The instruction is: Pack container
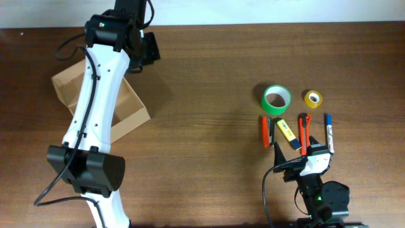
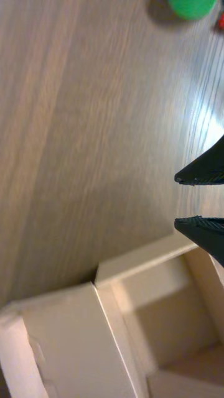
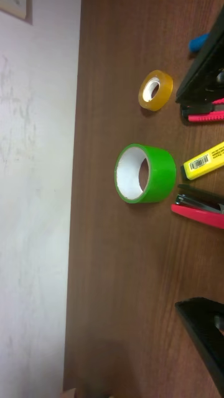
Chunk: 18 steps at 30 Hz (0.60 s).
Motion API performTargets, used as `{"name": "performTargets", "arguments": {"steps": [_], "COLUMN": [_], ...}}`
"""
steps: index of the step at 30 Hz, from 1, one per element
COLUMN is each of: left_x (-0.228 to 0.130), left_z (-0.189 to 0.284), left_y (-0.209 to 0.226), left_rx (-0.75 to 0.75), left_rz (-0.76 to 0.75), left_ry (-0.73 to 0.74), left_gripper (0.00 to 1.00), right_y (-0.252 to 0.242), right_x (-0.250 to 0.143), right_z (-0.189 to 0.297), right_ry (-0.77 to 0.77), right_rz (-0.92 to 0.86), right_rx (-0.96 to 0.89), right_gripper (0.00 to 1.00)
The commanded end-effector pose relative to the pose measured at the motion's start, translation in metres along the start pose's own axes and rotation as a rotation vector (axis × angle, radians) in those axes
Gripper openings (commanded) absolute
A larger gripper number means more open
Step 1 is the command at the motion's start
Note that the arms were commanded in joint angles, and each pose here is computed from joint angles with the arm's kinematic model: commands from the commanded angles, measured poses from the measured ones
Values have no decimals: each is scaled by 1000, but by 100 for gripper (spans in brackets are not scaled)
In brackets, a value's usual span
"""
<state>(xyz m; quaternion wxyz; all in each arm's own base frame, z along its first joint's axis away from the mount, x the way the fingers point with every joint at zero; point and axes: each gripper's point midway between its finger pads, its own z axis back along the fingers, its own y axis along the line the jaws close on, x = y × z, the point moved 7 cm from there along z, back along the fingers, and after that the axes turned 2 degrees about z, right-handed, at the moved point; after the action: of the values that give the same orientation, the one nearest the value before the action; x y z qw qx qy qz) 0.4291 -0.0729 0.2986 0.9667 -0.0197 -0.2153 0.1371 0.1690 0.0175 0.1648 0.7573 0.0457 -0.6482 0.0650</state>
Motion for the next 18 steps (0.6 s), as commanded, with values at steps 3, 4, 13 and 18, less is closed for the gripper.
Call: {"name": "performTargets", "arguments": {"steps": [3, 4, 13, 18], "left_x": [9, 9, -8, -25], "left_z": [2, 1, -36, -69], "left_y": [23, 24, 31, 39], "left_rx": [111, 111, 177, 209], "left_rz": [123, 139, 275, 331], "left_ry": [-46, -47, 51, 115], "left_gripper": [20, 21, 30, 33], "right_y": [0, 0, 0, 0], "right_x": [-2, -2, -2, -2], "right_z": [0, 0, 0, 0], "right_ry": [-2, -2, -2, -2], "right_rz": [-5, -5, -5, -5], "right_rx": [-4, -4, -4, -4], "right_gripper": [99, 99, 99, 99]}}
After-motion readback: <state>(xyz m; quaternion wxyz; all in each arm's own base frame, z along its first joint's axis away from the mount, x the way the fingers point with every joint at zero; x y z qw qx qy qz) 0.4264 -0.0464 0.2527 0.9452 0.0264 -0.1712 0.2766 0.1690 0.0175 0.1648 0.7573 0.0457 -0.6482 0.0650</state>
